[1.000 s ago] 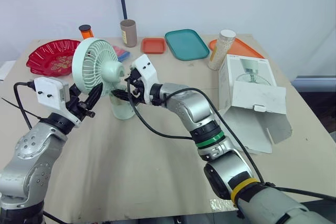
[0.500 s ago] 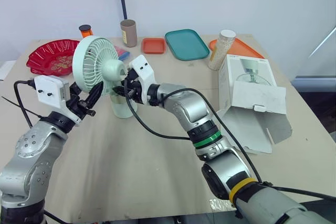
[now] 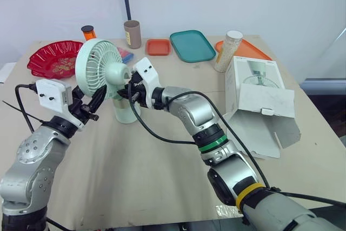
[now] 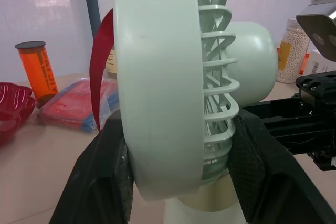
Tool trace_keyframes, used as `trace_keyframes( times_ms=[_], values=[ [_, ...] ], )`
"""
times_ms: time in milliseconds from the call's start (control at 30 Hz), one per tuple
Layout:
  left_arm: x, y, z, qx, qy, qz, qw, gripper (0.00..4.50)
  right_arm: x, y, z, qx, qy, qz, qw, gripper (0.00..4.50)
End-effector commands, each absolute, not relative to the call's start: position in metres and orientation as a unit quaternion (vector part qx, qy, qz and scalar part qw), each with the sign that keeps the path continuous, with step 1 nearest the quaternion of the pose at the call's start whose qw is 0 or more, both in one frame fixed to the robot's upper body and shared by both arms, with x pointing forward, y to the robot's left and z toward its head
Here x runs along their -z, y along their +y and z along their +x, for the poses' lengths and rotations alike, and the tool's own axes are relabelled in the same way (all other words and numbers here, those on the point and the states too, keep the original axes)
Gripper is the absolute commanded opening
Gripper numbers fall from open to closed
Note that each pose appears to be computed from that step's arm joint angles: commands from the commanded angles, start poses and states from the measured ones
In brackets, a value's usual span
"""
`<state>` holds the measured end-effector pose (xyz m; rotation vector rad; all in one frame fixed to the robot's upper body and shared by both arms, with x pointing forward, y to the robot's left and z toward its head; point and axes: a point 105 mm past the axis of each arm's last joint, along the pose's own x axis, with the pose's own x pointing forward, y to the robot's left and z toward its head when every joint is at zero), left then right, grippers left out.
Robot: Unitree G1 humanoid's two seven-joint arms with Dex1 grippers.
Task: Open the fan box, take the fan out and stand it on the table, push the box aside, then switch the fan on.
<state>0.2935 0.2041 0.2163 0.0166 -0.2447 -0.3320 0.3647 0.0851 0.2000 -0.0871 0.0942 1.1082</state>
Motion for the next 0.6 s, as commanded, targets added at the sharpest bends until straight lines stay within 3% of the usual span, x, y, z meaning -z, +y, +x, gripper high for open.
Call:
trace_keyframes(
  times_ms=[33, 133, 333, 433, 600],
  values=[
    [-0.232, 0.205, 0.282, 0.18, -0.159, 0.001, 0.971, 3.61, -0.229, 0.089, 0.365, -0.527, -0.001, -0.035, 0.849, 0.73],
    [-0.234, 0.213, 0.273, 0.181, -0.169, -0.019, 0.969, 4.47, -0.23, 0.087, 0.368, -0.522, -0.003, -0.036, 0.852, 0.73],
    [-0.242, 0.216, 0.257, 0.205, -0.174, -0.024, 0.963, 4.47, -0.23, 0.084, 0.372, -0.518, -0.003, -0.039, 0.855, 0.73],
    [-0.249, 0.237, 0.243, 0.217, -0.159, -0.034, 0.962, 4.47, -0.234, 0.078, 0.371, -0.526, -0.011, -0.035, 0.85, 0.73],
    [-0.267, 0.273, 0.245, 0.196, -0.159, -0.034, 0.967, 4.47, -0.244, 0.055, 0.36, -0.566, -0.044, -0.038, 0.822, 0.73]
  ],
)
